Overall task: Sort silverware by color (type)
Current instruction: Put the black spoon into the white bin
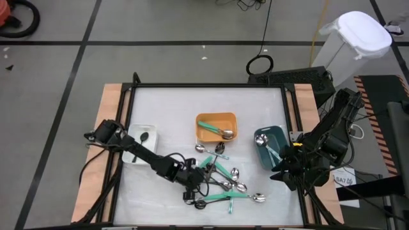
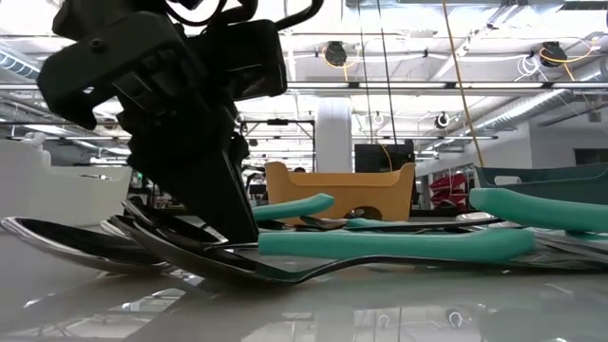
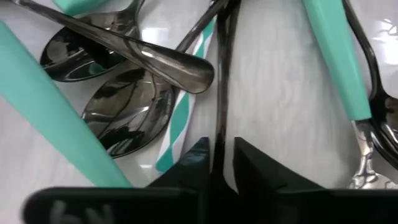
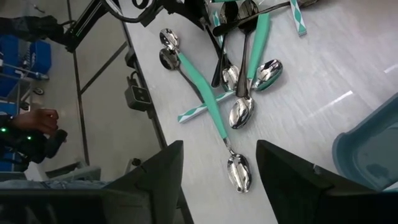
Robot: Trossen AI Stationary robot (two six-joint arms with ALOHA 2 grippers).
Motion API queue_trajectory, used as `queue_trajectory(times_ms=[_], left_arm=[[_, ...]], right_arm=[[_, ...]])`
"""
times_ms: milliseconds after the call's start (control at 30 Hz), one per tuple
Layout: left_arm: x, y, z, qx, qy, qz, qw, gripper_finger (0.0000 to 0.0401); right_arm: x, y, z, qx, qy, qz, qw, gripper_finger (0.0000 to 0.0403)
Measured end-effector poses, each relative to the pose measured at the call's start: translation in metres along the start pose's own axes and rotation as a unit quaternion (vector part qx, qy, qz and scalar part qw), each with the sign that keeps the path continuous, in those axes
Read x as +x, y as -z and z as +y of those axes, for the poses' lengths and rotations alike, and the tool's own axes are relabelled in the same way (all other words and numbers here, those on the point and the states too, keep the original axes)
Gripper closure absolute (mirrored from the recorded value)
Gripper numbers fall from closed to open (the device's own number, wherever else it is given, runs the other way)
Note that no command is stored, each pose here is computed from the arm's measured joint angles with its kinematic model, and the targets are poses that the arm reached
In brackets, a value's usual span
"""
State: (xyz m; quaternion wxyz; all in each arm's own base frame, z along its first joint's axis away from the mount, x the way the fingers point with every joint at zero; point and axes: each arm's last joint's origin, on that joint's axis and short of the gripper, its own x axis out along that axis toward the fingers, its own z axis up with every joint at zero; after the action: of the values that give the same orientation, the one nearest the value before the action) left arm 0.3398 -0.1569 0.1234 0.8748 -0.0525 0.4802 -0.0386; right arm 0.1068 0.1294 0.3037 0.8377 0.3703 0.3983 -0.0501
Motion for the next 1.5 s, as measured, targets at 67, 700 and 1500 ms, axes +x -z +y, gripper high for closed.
queue_trajectory(times_ms=[67, 700, 1500], left_arm=[[0.0, 0.0, 0.0, -0.004, -0.001, 0.002, 1.0, 0.0362], [-0.05, -0.05, -0.029, 0.057, -0.037, 0.089, 0.994, 0.0395], [-0.207, -0.179, 0.005, 0.105, -0.088, -0.057, 0.989, 0.0396]], right_arm=[[0.0, 0.0, 0.0, -0.001, 0.0, 0.0, 1.0, 0.0206], [0.0, -0.002, 0.006, 0.017, -0.027, -0.028, 0.999, 0.0206], [-0.055, -0.106, 0.069, 0.036, -0.009, -0.203, 0.979, 0.0238]])
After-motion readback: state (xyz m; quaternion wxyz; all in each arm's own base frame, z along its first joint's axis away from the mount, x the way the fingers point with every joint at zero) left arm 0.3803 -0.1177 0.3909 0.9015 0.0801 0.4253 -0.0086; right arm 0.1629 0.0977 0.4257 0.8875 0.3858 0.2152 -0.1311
